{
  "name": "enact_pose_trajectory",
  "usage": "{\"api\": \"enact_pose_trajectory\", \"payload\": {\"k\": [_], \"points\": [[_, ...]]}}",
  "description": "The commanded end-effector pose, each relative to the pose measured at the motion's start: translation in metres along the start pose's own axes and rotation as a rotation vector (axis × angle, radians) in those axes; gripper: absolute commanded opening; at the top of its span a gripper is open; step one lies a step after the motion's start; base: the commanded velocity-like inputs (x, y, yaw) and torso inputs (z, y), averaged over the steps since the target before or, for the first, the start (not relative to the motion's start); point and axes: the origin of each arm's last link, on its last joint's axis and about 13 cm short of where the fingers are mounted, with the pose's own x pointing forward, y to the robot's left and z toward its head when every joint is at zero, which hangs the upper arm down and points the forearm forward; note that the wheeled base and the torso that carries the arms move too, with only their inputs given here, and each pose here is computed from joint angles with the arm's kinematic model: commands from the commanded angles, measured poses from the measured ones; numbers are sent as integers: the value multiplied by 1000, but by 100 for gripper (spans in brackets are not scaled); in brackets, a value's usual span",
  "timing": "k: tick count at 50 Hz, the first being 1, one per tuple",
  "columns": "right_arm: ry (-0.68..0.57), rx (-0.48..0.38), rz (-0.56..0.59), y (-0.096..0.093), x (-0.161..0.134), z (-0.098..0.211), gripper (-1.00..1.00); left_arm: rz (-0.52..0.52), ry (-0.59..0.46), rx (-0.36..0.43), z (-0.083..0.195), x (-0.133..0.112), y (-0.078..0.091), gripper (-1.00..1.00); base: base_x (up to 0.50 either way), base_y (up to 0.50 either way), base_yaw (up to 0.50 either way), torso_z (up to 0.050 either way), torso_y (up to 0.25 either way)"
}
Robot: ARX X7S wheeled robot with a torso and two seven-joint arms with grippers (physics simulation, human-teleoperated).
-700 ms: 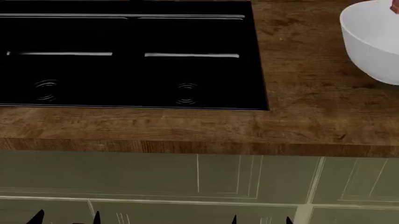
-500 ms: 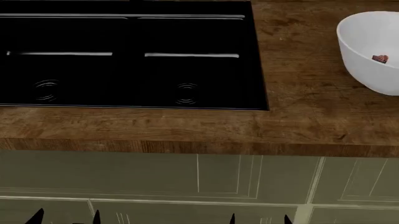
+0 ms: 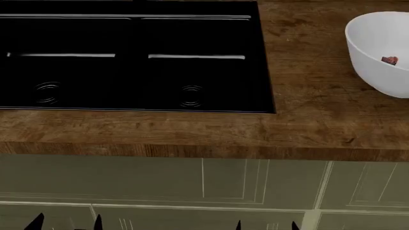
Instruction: Pick up the bowl with cake and place it on the tray. Pick up the cupcake and place it on the tray.
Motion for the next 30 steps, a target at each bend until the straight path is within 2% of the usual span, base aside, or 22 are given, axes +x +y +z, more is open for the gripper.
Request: {"api": "enact_pose_trajectory", "payload": {"k": [1, 12, 18, 22, 30], "points": [[-1, 1, 1, 0, 0, 1, 100, -5, -5, -5, 0, 0, 0, 100, 0, 0, 0, 0, 0], [-2, 1, 1, 0, 0, 0, 100, 5, 14, -2, 0, 0, 0, 100, 0, 0, 0, 0, 0], [1, 1, 1, 1, 0, 1, 100, 10, 36, -5, -2, 1, 1, 100, 0, 0, 0, 50, 0], [5, 1, 5, 1, 1, 0, 100, 5, 35, -1, -2, 3, 1, 100, 0, 0, 0, 7, 0], [10, 0, 10, 2, 1, 0, 100, 1, 46, 6, -3, 3, 1, 100, 0, 0, 0, 50, 0]]}}
